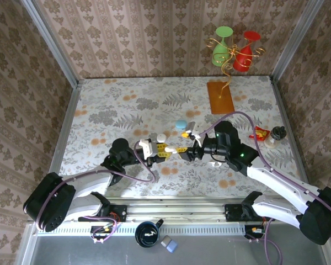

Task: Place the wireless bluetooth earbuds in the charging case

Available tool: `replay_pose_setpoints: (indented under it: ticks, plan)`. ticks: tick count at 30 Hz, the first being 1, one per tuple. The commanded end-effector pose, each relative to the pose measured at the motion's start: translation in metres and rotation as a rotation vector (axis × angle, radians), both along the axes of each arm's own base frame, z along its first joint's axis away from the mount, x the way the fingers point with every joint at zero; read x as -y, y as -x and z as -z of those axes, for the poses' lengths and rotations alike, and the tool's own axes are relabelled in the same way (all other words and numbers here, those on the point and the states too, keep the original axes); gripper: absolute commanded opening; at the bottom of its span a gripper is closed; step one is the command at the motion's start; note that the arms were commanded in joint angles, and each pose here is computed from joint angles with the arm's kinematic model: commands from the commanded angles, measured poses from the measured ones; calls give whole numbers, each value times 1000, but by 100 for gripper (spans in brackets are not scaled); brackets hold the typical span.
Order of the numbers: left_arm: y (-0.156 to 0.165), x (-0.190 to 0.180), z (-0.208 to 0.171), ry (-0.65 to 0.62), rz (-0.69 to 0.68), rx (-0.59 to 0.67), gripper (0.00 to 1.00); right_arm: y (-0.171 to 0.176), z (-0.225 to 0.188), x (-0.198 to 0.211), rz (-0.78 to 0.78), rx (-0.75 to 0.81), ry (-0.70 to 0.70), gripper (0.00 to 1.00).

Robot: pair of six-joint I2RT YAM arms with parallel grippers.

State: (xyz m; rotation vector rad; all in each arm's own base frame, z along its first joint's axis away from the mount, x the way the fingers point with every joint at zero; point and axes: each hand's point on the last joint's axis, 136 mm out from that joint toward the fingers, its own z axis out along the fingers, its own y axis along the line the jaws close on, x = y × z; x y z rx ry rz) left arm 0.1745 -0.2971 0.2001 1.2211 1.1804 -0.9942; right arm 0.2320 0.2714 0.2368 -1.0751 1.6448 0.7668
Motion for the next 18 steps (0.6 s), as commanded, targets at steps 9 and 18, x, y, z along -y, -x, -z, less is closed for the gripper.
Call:
replay_pose_setpoints:
  ticks: [9,18]
  plan:
    - [3,-2,-16,65,10,46,0,-34,-1,4,145,79,32,70]
    - [-3,-4,-6,47,-31,62,0,-52,-18,23,282,3,-66,69]
